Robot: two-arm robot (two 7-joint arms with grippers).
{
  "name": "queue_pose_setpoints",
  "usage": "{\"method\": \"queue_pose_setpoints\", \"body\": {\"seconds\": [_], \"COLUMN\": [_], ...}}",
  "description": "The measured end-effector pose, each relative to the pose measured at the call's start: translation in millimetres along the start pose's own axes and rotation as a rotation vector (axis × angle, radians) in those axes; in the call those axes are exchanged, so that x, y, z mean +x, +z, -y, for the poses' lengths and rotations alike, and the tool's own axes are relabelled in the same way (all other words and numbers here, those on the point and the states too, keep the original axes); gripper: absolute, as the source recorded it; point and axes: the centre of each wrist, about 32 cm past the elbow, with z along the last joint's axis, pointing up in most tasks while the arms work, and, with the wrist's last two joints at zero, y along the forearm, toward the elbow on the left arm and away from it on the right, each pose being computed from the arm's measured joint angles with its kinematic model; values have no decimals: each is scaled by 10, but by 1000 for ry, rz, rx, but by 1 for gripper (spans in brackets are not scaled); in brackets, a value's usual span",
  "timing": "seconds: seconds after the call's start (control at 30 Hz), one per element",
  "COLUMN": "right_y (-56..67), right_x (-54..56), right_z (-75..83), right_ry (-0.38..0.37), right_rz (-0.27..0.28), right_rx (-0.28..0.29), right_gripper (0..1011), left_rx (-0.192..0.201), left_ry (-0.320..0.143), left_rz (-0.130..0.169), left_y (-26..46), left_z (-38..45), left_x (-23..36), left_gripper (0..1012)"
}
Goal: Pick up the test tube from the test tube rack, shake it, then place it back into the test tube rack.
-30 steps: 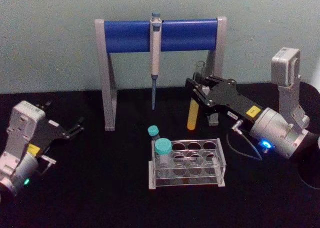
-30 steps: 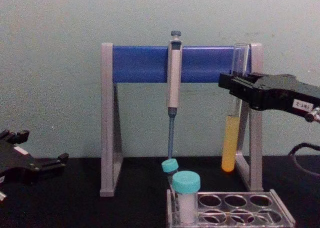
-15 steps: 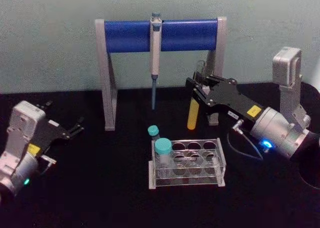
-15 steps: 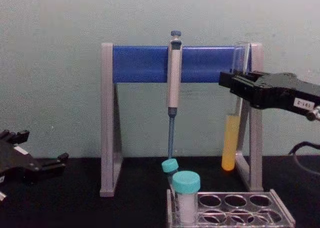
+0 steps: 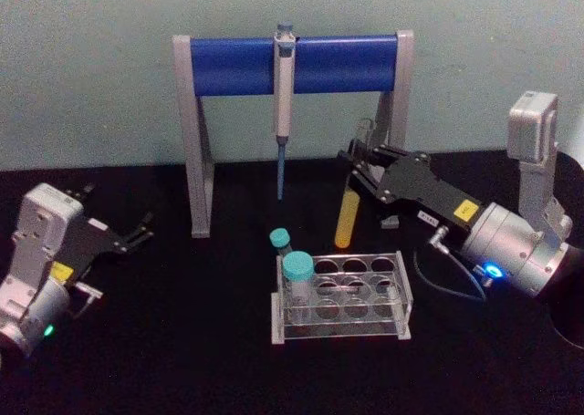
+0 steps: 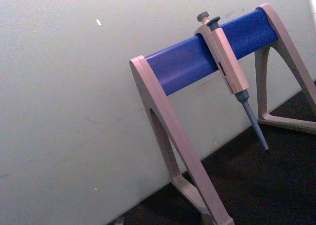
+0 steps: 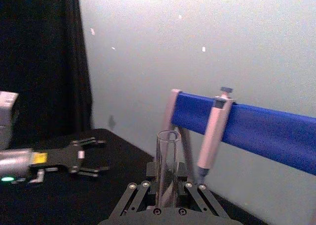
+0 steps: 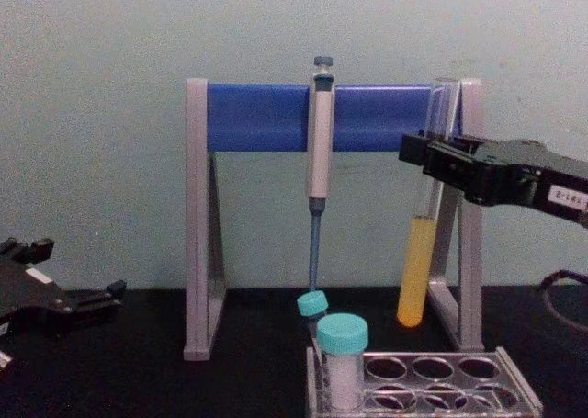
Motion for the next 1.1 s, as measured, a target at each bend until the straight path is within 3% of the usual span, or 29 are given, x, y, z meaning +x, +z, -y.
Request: {"method": "queue_pose_setpoints", "body": {"seconds": [0.37,1.1], "right_y": [-48,-163], "right_x": [-21,-98], "right_z": [114,120], "right_ry": [120,125], "right_rz": [-45,-53], "right_rx": [4,-46], "right_gripper": [234,234], "left_rx": [0,0], "left_ry": [0,0], "left_rz": [0,0], "left_y": [0,0], "left_z": [0,0], "left_x": [0,0], "left_gripper": [1001,1001]}}
